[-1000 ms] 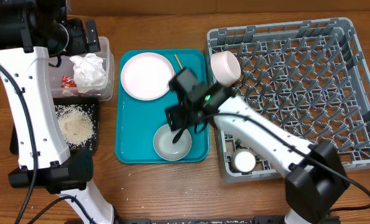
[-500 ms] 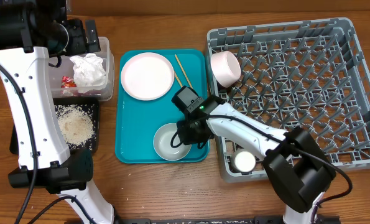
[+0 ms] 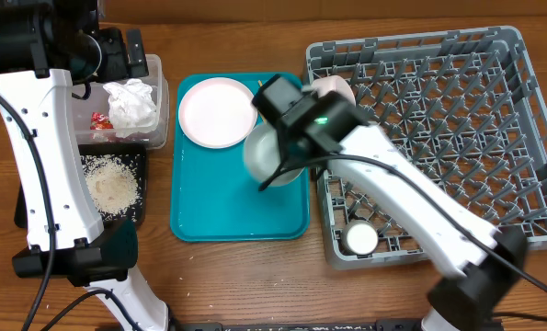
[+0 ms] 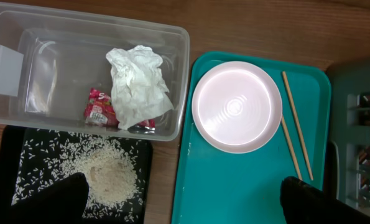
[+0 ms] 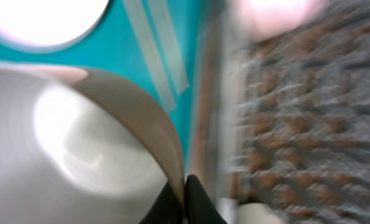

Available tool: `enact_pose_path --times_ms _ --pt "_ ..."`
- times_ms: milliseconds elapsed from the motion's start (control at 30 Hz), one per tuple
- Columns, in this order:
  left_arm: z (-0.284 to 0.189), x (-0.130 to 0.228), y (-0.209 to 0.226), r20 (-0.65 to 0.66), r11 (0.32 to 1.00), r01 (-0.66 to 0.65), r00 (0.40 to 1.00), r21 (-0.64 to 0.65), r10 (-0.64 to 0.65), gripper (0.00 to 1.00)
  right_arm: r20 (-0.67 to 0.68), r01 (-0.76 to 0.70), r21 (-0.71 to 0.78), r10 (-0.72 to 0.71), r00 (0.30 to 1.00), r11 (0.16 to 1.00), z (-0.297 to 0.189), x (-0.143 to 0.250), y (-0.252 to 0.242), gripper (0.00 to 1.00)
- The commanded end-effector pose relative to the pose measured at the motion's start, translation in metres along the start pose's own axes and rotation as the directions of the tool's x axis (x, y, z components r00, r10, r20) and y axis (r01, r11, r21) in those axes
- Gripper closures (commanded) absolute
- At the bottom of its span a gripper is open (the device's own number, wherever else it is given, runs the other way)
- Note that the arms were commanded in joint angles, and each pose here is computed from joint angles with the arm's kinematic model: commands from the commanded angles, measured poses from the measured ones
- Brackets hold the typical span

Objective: Sort waste into correct bins and load items into the dishwasher
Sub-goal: 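Carry the pale bowl right and set it in the rack beside the pink bowl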

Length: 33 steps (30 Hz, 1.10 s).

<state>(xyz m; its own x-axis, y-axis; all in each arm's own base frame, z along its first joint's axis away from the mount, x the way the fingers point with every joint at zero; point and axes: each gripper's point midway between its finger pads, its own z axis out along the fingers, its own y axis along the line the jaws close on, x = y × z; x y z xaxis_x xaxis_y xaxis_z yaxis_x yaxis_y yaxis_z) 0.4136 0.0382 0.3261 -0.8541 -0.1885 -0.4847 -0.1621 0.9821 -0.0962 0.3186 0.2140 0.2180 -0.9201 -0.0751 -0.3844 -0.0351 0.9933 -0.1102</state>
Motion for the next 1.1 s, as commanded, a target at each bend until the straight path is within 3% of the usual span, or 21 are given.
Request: enact_pose_path --times_ms 0,233,433,700,1067 --pt "-0.013 -0.004 -0.002 0.041 1.000 -0.002 0.999 -0.003 0.002 0.00 0.324 -0.248 0.296 0.148 0.935 0.922 -0.058 -0.034 -0.090 0.96" --pt "-0.013 -0.004 -0.002 0.041 1.000 -0.002 0.999 -0.003 0.002 0.00 0.369 -0.264 0.529 0.062 0.927 0.806 -0.048 -0.022 -0.126 0.96" --pt "-0.013 -0.004 -0.002 0.041 1.000 -0.002 0.999 -0.003 0.002 0.00 0.284 -0.102 0.758 -0.186 0.941 0.645 -0.010 -0.011 -0.139 0.96" --pt "-0.013 -0.004 -0.002 0.041 1.000 -0.002 0.999 -0.003 0.002 0.00 0.383 -0.184 0.728 -0.170 0.908 0.660 0.018 -0.014 -0.130 0.96" --pt "-0.013 -0.004 -0.002 0.041 1.000 -0.002 0.999 -0.003 0.002 0.00 0.353 -0.151 0.773 -0.220 0.909 0.616 0.051 -0.010 -0.130 0.96"
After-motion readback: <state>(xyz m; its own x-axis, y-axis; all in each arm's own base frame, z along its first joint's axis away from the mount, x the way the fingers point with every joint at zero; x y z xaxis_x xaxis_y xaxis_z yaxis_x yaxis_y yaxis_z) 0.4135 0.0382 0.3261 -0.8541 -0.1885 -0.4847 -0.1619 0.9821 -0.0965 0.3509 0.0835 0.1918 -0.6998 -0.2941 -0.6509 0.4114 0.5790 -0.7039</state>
